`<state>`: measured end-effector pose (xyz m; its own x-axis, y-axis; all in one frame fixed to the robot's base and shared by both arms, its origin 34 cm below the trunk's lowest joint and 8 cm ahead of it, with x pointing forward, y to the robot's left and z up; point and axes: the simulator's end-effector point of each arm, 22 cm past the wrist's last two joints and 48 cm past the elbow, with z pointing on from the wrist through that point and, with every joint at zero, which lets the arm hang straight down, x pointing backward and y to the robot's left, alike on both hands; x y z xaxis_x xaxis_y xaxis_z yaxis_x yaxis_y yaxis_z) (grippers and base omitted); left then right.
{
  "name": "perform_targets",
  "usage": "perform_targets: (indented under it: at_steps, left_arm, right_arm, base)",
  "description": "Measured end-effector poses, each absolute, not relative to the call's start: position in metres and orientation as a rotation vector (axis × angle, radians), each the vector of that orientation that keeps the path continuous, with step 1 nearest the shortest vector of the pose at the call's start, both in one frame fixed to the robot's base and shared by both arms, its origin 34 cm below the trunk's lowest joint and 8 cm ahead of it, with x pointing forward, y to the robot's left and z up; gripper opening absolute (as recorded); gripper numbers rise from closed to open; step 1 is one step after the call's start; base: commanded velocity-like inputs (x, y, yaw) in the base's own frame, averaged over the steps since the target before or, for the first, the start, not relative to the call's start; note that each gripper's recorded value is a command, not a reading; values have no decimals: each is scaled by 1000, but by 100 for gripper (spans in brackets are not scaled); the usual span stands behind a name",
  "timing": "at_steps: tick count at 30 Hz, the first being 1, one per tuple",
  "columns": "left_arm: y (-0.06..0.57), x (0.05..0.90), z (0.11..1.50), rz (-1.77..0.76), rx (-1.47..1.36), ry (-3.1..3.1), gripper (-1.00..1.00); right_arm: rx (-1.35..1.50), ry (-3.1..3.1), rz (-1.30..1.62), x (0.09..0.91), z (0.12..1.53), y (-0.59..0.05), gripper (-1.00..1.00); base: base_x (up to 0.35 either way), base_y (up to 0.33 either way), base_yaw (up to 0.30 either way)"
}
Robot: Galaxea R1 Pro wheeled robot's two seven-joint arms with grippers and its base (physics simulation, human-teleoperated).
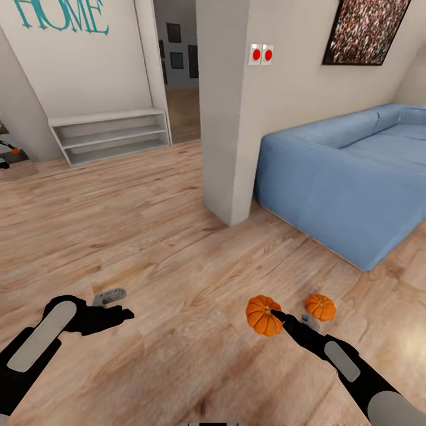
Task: Place each of the two pumpkins and all three candles from the living room inside a cabinet in the living room (use any cabinet), then make sure every cabinet is closed, and position the cauldron so it is next to a table in the living room.
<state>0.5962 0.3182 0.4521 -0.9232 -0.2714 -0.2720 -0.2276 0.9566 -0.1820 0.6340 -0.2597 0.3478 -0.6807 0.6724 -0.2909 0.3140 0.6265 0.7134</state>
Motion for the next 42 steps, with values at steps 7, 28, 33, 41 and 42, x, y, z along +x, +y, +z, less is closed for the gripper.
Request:
perform_targets:
  at_steps: [7, 28, 33, 41, 42]
  left_arm:
    - [320, 597, 453, -210, -373, 2809, 100]
    - [320, 608, 499, -215, -376, 2799, 100]
    - [320, 611, 512, -216, -375, 2795, 100]
    - [320, 614, 527, -216, -372, 2786, 100]
    - [320, 614, 528, -217, -372, 2785, 100]
  right_arm:
    - [771, 2303, 867, 634, 348, -260, -100]
    - [766, 2273, 855, 650, 397, -263, -100]
    - [762, 2263, 850, 654, 410, -264, -100]
    - [757, 2255, 849, 658, 425, -265, -100]
    - [756, 2254, 849, 658, 426, -265, -100]
  base:
    - [0, 0, -281]
    - [0, 0, -280]
    - [0, 0, -255]
    - [0, 0, -239]
    - [0, 0, -237]
